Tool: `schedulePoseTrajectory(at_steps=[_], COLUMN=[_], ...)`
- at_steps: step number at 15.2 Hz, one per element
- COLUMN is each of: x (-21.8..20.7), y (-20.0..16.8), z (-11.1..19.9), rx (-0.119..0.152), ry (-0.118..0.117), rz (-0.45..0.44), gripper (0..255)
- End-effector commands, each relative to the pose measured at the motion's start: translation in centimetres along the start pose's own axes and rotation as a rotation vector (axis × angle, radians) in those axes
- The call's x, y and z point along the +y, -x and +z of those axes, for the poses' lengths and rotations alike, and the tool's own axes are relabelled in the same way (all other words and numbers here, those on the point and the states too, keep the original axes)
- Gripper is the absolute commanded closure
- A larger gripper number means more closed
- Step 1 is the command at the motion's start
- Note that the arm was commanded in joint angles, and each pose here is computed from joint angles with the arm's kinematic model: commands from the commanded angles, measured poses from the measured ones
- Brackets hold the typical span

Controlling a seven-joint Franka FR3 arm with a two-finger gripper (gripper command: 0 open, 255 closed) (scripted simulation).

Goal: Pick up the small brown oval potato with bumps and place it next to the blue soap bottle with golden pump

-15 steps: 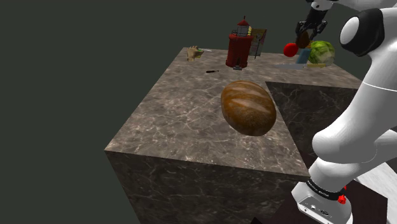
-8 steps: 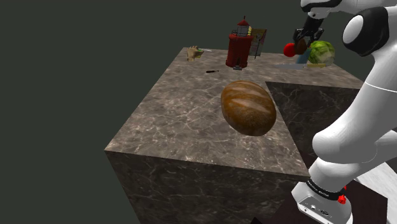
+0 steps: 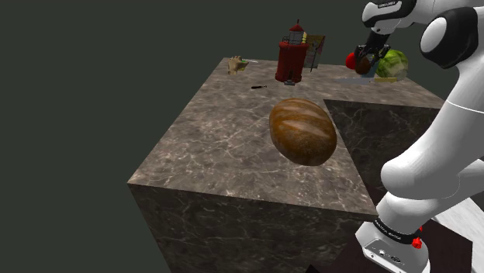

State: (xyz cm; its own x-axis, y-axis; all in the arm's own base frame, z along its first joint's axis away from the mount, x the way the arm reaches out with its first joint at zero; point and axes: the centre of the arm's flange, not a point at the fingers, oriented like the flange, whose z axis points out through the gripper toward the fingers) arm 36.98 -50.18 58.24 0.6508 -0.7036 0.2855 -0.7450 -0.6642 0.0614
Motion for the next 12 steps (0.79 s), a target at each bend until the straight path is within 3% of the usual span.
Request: schedulePoseTrajectory(at_steps=[1,12], x=[-0.1,-0.5], y=[0.3,1.9], z=[1.1,6.7], rx=[0.001,0.001], ry=[0.000,0.000], rz=[0.000,0.000], gripper=[255,255])
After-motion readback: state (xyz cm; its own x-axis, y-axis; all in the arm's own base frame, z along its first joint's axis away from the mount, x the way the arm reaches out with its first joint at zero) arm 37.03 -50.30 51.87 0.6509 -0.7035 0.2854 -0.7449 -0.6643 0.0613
